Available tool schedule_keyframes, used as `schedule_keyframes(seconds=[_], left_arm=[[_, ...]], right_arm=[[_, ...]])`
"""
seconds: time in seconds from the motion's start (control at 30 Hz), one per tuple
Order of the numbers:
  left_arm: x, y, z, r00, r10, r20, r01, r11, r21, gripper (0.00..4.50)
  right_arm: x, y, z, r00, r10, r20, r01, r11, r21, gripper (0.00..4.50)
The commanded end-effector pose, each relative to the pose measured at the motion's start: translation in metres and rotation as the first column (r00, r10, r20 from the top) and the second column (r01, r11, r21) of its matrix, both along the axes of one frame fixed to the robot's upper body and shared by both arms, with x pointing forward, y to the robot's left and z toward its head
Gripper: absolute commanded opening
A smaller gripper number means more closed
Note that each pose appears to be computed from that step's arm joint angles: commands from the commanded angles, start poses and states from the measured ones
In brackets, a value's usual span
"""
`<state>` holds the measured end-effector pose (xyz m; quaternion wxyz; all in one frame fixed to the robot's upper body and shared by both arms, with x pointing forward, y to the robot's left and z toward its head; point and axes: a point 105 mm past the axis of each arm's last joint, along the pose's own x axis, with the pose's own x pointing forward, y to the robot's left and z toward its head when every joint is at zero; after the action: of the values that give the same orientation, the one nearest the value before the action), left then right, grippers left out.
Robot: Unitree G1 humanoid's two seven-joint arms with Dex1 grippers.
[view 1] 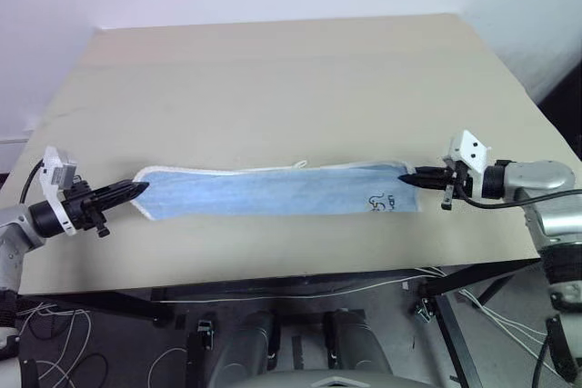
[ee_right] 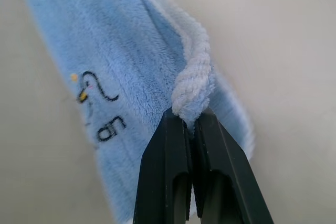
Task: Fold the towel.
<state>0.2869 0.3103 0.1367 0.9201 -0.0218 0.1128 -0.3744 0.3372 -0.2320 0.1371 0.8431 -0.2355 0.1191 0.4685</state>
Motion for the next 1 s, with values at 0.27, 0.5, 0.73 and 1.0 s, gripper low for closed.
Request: schedule_keyframes(seconds=[0.27,0.5,0.73,1.0], left_arm=[[0.020,0.003,0.004,0.981,0.152,0.124,-0.155,0.988,0.015,0.03],[0.031,-0.010,-0.015,0.985,0.147,0.087,-0.151,0.987,0.046,0.03],[0.027,-0.017,-0.026,0.988,0.144,0.046,-0.145,0.989,0.000,0.24],[0.024,-0.017,-0.023,0.988,0.155,0.021,-0.154,0.987,-0.041,2.71]], right_arm=[[0.023,0.000,0.005,0.998,-0.010,0.059,0.013,0.999,-0.045,0.00],[0.044,0.006,0.003,0.991,-0.041,0.126,0.051,0.995,-0.082,0.00],[0.048,0.017,-0.001,0.995,-0.018,0.096,0.024,0.998,-0.061,0.00],[0.053,0.019,0.008,0.994,-0.029,0.103,0.030,1.000,-0.009,2.06]])
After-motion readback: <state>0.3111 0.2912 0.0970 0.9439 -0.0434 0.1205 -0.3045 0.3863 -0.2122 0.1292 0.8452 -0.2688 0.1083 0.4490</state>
